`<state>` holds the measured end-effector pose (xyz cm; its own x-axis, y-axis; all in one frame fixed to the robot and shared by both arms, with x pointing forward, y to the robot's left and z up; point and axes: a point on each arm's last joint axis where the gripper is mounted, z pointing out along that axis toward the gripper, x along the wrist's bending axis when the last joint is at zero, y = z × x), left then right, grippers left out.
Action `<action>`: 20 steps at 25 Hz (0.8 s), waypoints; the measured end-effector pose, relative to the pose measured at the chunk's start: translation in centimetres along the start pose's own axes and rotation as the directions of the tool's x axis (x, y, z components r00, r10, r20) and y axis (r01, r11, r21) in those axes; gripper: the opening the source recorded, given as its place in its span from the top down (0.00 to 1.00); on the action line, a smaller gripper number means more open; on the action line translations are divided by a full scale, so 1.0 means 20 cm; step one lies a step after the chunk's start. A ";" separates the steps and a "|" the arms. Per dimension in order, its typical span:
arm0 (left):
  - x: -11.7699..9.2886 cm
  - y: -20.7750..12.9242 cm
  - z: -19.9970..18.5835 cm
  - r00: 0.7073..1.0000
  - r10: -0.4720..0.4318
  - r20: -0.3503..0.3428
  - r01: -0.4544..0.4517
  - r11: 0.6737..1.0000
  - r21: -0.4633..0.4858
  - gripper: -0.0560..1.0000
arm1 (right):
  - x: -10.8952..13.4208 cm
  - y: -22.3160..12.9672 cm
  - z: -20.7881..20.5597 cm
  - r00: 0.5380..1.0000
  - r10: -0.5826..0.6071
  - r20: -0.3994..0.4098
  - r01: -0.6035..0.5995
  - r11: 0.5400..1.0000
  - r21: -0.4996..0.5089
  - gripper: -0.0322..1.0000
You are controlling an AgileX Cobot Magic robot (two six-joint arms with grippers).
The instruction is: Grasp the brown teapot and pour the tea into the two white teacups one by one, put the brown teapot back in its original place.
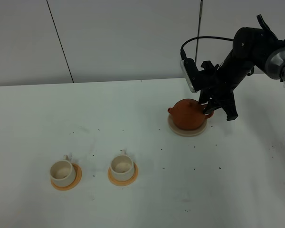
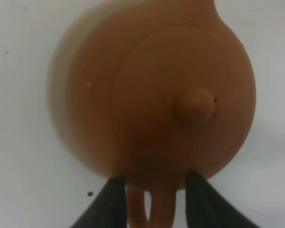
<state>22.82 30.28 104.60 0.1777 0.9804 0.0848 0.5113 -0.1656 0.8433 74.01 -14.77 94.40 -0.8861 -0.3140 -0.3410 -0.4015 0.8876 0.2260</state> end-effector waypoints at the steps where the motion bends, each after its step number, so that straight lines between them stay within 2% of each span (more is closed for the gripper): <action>1: 0.00 0.00 0.00 1.000 0.000 0.000 0.000 1.000 0.000 0.76 | 0.00 0.00 0.00 1.000 0.000 0.002 0.000 1.000 0.001 0.68; 20: 0.00 0.00 0.00 1.000 0.000 0.000 0.000 1.000 0.000 0.76 | 0.00 -0.02 0.02 1.000 0.005 0.003 -0.005 0.999 0.033 0.70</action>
<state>22.82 30.28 104.60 0.1777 0.9804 0.0848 0.5113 -0.1656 0.8433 74.26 -15.00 93.91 -0.8875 -0.3085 -0.3424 -0.3890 0.8998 0.1975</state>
